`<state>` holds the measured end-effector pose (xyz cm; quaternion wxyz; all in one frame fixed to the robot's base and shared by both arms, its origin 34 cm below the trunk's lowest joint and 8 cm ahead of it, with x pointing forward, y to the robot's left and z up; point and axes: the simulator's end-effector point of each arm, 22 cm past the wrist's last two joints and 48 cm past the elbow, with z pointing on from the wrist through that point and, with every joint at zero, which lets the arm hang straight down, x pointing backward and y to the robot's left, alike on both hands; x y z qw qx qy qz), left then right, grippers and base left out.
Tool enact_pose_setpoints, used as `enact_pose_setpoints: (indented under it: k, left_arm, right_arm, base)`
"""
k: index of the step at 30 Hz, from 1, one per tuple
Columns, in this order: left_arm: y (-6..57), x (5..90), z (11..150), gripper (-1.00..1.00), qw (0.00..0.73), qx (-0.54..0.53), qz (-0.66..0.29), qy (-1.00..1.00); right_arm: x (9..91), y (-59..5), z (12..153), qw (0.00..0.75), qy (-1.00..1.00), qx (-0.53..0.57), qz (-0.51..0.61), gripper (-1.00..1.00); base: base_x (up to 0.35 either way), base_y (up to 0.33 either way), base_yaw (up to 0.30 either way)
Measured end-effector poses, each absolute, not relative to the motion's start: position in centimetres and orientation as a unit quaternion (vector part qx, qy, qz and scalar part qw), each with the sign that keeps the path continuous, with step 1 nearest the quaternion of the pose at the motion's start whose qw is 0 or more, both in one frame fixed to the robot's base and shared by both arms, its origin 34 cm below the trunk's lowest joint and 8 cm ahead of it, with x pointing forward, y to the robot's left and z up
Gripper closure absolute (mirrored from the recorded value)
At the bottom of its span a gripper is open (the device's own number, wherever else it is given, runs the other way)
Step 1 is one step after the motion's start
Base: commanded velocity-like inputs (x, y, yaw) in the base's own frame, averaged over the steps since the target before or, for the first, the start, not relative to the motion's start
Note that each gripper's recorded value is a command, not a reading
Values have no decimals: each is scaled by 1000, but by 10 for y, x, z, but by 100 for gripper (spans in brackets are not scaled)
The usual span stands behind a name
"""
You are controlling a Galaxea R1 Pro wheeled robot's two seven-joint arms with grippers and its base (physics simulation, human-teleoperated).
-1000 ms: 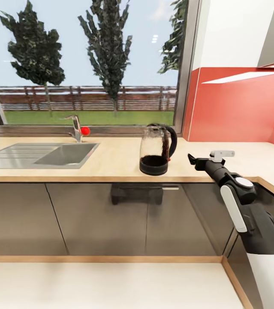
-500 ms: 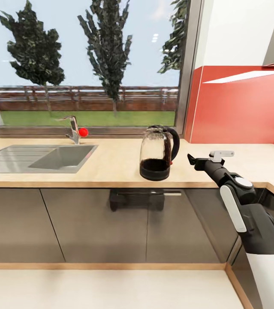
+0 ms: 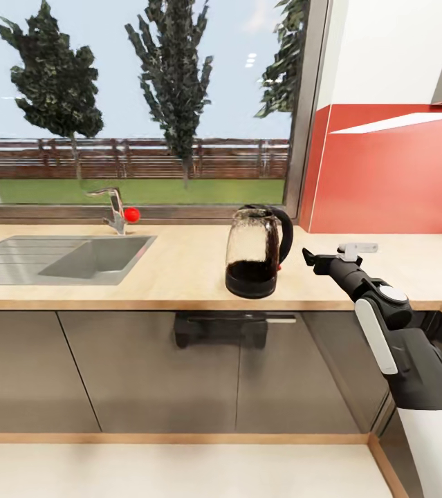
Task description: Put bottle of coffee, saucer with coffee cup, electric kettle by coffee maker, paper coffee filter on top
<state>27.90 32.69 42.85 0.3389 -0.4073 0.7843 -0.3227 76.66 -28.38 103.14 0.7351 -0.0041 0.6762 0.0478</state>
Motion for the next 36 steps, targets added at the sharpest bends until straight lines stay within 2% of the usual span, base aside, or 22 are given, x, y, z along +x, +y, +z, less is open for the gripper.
enact_pose_setpoints:
  k: [24, 36]
  left_arm:
    - [327, 279, 429, -100, 339, -407, -323, 784]
    - [327, 279, 429, -100, 339, -407, -323, 784]
  right_arm:
    - [767, -284, 1031, 735, 676, -4, 48, -100]
    - [767, -283, 1031, 735, 676, -4, 48, -100]
  base:
    - [75, 27, 0]
    - [10, 0, 0]
